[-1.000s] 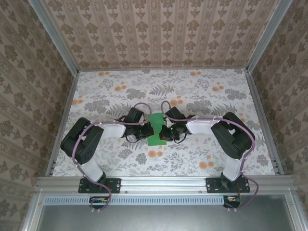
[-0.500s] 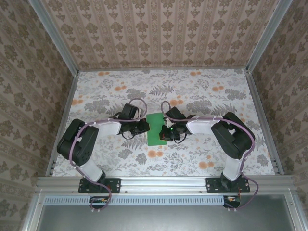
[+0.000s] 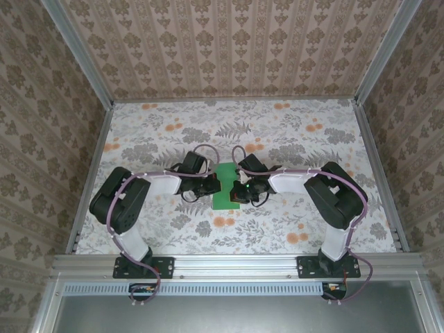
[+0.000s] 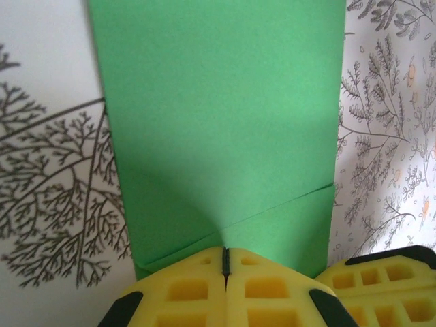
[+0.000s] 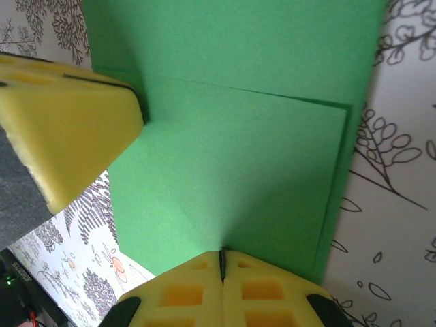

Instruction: Fold a paper plane with a square sheet of paper (pick it up from the middle)

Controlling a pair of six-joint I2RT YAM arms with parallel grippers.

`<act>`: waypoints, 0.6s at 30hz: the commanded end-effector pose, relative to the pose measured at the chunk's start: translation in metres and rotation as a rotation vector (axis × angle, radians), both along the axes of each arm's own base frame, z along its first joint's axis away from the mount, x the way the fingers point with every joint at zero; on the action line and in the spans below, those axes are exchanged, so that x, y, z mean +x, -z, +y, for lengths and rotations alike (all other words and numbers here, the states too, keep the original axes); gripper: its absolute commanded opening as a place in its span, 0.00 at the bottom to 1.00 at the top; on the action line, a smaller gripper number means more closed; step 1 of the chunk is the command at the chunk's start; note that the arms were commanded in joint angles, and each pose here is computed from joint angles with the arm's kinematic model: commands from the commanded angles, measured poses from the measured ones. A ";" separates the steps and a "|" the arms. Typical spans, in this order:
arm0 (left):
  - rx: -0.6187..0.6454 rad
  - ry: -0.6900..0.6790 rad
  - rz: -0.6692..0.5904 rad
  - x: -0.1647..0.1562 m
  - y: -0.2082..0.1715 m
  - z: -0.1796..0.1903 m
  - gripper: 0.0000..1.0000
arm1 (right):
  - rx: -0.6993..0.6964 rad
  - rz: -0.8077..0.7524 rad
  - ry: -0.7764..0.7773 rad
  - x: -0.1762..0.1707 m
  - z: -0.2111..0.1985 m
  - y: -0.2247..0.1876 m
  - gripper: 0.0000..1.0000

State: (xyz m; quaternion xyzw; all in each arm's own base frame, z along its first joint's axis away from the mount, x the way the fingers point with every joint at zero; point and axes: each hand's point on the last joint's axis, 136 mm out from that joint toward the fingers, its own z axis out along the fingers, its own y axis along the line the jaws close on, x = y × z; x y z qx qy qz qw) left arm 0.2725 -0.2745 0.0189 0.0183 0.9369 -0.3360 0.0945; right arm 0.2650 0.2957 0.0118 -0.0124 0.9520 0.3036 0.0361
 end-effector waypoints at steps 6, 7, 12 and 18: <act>0.246 -0.056 0.183 -0.035 0.060 0.046 0.00 | -0.183 0.167 -0.028 -0.057 -0.050 0.038 0.00; 0.247 -0.061 0.190 -0.036 0.062 0.047 0.00 | -0.189 0.171 -0.027 -0.060 -0.053 0.038 0.00; 0.230 -0.059 0.182 -0.033 0.059 0.044 0.00 | -0.203 0.193 -0.028 -0.077 -0.066 0.038 0.00; 0.197 -0.042 0.165 -0.028 0.052 0.036 0.00 | -0.186 0.148 -0.020 -0.076 -0.068 0.021 0.00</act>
